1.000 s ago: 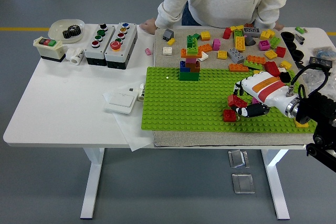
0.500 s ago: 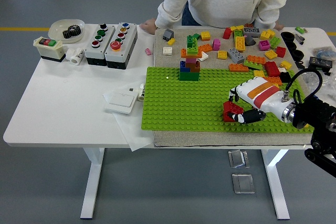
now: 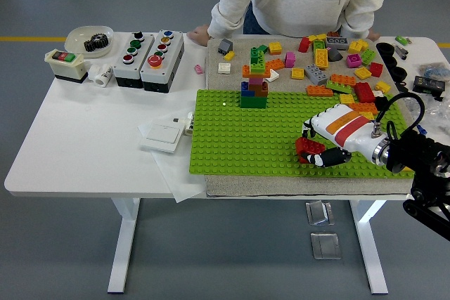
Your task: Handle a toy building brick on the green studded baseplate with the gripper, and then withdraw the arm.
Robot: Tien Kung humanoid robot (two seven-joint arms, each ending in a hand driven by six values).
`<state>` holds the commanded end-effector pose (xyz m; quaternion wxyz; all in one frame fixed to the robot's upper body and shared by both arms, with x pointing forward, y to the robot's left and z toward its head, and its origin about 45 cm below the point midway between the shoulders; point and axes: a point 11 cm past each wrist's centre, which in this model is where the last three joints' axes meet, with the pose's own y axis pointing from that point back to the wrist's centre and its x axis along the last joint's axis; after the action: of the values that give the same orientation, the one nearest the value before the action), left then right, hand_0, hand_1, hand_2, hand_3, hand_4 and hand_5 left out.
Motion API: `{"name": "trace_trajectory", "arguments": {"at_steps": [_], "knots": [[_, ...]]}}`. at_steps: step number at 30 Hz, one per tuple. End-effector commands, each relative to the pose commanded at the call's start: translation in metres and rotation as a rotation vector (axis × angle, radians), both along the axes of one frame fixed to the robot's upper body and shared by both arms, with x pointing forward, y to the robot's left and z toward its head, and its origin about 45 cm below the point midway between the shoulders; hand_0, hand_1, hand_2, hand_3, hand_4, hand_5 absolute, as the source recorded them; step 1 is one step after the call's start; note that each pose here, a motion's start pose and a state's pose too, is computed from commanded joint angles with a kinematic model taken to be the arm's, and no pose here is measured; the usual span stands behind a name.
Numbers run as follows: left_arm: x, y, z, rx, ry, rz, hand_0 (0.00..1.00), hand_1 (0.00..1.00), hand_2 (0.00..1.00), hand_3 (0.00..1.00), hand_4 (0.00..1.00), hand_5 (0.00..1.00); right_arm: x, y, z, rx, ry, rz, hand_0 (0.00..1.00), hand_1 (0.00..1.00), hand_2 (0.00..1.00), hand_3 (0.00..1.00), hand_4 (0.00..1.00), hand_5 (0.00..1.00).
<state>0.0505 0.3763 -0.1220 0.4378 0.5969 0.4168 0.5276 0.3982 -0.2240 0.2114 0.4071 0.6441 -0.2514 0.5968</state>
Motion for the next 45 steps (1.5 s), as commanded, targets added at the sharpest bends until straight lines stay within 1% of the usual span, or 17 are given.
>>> {"name": "trace_trajectory", "arguments": {"at_steps": [15, 28, 45], "knots": [[0.0014, 0.000, 0.000, 0.000, -0.002, -0.001, 0.779, 0.719, 0.677, 0.565, 0.590, 0.609, 0.000, 0.007, -0.006, -0.007, 0.010, 0.013, 0.361, 0.464, 0.522, 0.514, 0.709, 0.444], [0.0032, -0.001, 0.000, 0.000, -0.004, -0.004, 0.779, 0.718, 0.677, 0.566, 0.589, 0.608, 0.005, 0.005, -0.010, -0.015, 0.008, 0.001, 0.360, 0.464, 0.523, 0.514, 0.710, 0.443], [0.0038, -0.001, 0.000, 0.000, -0.005, -0.004, 0.779, 0.718, 0.678, 0.566, 0.588, 0.608, 0.005, 0.006, -0.013, -0.023, 0.017, -0.001, 0.354, 0.469, 0.529, 0.516, 0.713, 0.435]]}}
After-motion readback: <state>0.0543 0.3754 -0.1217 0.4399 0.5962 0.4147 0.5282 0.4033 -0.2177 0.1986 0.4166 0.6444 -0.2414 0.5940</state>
